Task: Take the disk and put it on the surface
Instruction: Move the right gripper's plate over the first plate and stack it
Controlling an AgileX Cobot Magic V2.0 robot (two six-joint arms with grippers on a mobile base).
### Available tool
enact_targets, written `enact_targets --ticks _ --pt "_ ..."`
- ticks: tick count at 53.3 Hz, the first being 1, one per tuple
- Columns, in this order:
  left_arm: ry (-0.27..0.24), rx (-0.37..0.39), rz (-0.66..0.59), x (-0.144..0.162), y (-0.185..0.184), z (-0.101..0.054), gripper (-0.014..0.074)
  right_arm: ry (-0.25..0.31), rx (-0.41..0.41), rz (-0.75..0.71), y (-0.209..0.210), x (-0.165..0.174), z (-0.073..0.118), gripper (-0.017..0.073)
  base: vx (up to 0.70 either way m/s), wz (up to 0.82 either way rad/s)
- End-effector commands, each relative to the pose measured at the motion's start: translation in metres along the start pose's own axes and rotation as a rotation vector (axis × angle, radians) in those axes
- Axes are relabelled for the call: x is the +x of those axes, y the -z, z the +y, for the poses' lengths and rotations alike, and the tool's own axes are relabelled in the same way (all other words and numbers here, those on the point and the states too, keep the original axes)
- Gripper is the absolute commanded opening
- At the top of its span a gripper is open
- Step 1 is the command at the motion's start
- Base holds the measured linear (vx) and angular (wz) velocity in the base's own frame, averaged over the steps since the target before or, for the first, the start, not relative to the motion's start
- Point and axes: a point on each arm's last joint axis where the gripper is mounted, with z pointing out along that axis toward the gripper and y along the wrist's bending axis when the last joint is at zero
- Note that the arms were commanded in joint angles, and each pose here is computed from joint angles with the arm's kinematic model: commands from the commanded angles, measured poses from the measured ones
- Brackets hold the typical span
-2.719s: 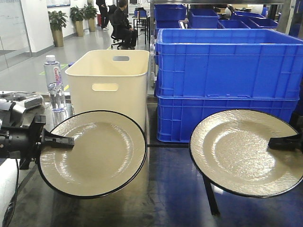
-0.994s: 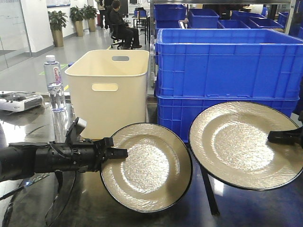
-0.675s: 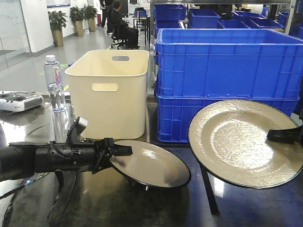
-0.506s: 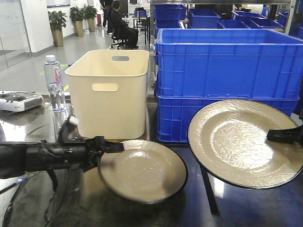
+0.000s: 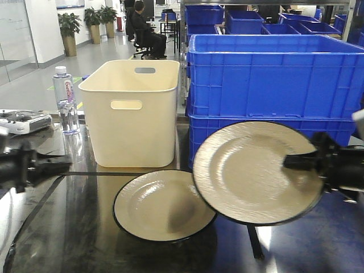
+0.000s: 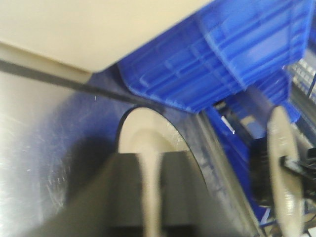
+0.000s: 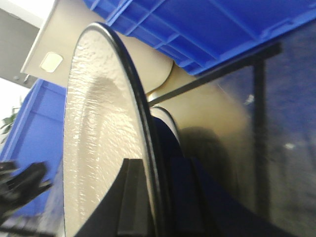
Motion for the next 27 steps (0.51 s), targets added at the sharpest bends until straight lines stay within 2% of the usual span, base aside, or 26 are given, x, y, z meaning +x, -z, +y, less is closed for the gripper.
enact_targets --ticks 1,4,7,17,22,27 --pt "-0.091 0.115 -0.044 -0.015 0.028 -0.054 -0.001 -0.054 -0.077 -0.13 -0.009 -0.003 0.039 -0.0009 0.0 0.0" --pt "-0.119 0.093 -0.057 -0.017 0.036 -0.059 -0.001 -0.09 -0.087 -0.119 -0.028 0.008 0.046 -0.0009 0.0 0.0" --pt "-0.138 0.073 -0.061 -0.018 0.042 -0.062 -0.0008 -0.096 -0.091 -0.104 -0.046 0.017 0.05 -0.0009 0.0 0.0" --pt "-0.161 0.048 -0.036 -0.017 0.048 -0.065 -0.0006 -0.017 -0.138 -0.011 -0.101 0.042 0.063 0.0013 0.0 0.0" --pt "-0.158 0.046 -0.032 -0.016 0.048 -0.064 -0.0005 0.023 -0.147 0.013 -0.116 0.049 0.065 0.0073 0.0 0.0" --pt "-0.154 0.046 -0.034 -0.016 0.048 -0.064 -0.0003 0.041 -0.143 0.022 -0.124 0.052 0.063 0.0181 0.0 0.0"
